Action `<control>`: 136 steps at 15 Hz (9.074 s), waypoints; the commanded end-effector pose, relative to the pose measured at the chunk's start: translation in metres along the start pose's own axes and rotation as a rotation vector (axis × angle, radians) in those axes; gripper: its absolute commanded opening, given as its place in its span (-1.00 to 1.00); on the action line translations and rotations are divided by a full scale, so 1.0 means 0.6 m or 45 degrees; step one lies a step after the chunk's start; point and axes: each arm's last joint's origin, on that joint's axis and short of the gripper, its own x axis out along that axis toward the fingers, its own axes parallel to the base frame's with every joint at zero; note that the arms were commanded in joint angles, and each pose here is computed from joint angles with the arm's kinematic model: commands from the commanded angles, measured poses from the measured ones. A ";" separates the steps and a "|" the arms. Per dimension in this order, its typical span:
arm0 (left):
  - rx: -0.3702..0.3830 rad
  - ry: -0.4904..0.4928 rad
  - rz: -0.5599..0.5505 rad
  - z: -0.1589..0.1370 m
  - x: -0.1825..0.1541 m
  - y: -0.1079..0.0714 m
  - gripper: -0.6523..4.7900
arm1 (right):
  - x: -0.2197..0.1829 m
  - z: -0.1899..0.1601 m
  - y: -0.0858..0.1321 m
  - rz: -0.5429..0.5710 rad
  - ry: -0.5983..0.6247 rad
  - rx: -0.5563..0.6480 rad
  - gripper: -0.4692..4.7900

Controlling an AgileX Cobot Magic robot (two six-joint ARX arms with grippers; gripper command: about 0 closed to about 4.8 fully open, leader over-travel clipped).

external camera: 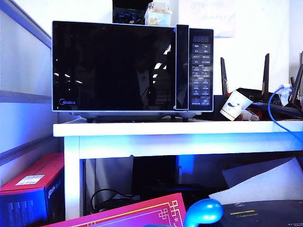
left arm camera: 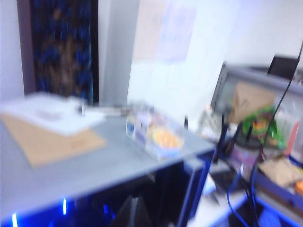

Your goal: Open the microwave door, place the box of snacks from the top of the microwave inside, then close the microwave door.

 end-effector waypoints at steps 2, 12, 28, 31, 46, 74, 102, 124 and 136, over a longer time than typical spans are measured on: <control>0.031 -0.090 -0.041 0.015 -0.001 -0.004 -0.78 | 0.039 -0.023 -0.025 -0.034 0.029 -0.064 -0.82; 0.050 -0.064 -0.031 0.008 0.009 0.002 -0.78 | 0.177 -0.121 -0.006 -0.147 -0.002 -0.062 0.83; 0.059 -0.055 -0.034 0.005 0.012 0.003 -0.78 | 0.304 -0.236 0.027 -0.496 -0.151 -0.052 0.81; 0.065 -0.045 -0.033 0.004 0.012 0.003 -0.78 | 0.318 -0.252 0.019 -0.514 -0.128 -0.053 0.73; 0.079 -0.009 -0.022 -0.001 0.012 0.004 -0.78 | 0.318 -0.252 0.002 -0.494 -0.116 -0.090 -0.27; 0.083 -0.018 -0.019 -0.001 0.014 0.006 -0.78 | 0.153 -0.074 -0.090 -0.322 0.004 -0.306 0.53; 0.070 0.007 -0.015 -0.004 0.014 0.006 -0.78 | 0.174 -0.117 -0.062 0.541 0.170 -0.083 0.53; 0.069 0.008 -0.017 -0.004 0.015 0.006 -0.78 | 0.160 -0.095 -0.033 1.054 0.289 0.259 0.47; 0.068 0.010 -0.019 -0.004 0.015 0.006 -0.78 | 0.165 -0.110 -0.017 1.106 0.386 0.353 0.85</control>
